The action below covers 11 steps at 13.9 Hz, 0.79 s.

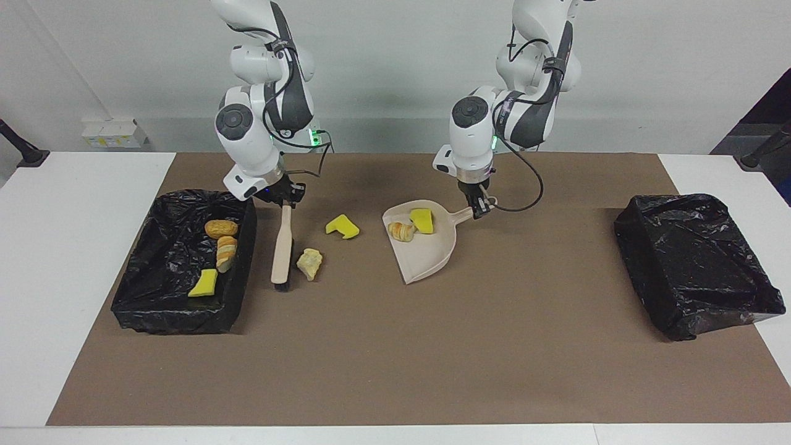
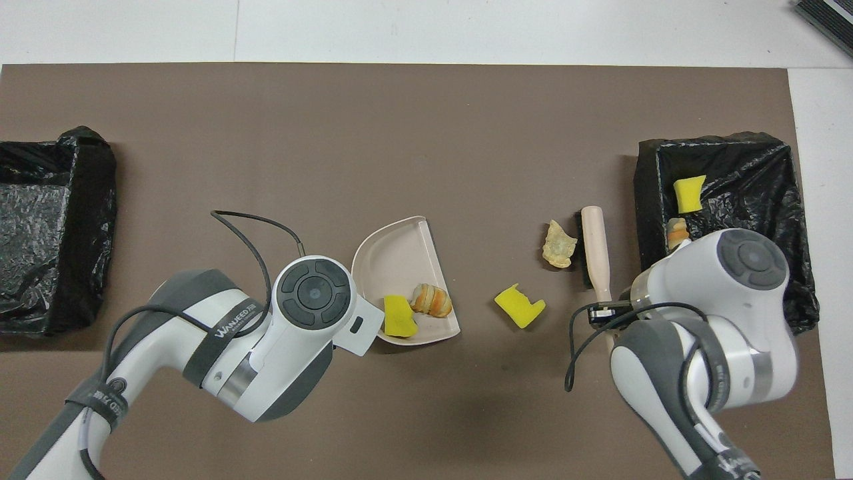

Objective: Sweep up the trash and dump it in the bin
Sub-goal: 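Sweep the remaining sponge and bread pieces into the dustpan with the brush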

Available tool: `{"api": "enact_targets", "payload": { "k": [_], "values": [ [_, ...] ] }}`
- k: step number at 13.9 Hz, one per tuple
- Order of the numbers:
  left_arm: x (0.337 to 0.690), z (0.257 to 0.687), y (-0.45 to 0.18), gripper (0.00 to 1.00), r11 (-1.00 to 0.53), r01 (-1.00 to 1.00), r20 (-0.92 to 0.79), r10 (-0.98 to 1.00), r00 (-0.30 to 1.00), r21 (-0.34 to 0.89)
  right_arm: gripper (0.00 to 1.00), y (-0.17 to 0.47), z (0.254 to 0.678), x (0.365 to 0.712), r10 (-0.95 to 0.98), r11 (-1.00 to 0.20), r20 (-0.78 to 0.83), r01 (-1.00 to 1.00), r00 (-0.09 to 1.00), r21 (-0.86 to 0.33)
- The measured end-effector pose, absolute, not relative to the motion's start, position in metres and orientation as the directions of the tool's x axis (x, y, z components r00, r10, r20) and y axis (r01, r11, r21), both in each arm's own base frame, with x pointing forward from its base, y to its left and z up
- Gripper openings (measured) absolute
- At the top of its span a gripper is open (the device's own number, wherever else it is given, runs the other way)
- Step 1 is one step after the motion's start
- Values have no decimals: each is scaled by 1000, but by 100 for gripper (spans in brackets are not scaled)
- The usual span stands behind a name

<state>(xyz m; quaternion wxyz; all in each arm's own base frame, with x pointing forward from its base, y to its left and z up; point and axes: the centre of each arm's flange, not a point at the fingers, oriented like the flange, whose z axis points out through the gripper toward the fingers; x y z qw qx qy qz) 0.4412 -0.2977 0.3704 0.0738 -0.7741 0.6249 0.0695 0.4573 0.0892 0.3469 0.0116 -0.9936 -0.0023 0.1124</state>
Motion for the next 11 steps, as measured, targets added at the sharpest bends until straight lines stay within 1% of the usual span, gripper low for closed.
{"api": "enact_targets", "payload": {
  "k": [3,5,8,11],
  "values": [
    [442,369,-296,32,-213,-977,-202,-956,213,-26,26,139,338,427,56,-998,-239,57,969,0],
    [441,368,-295,32,-214,-977,-203,-955,214,-25,26,172,339,409,50,-998,-239,56,970,16],
    [442,367,-293,32,-217,-976,-200,-955,218,-27,26,228,340,388,38,-999,-226,29,973,-43],
    [443,362,-290,32,-220,-975,-192,-956,222,-31,26,275,345,387,20,-996,-216,0,976,-93]
  ]
}}
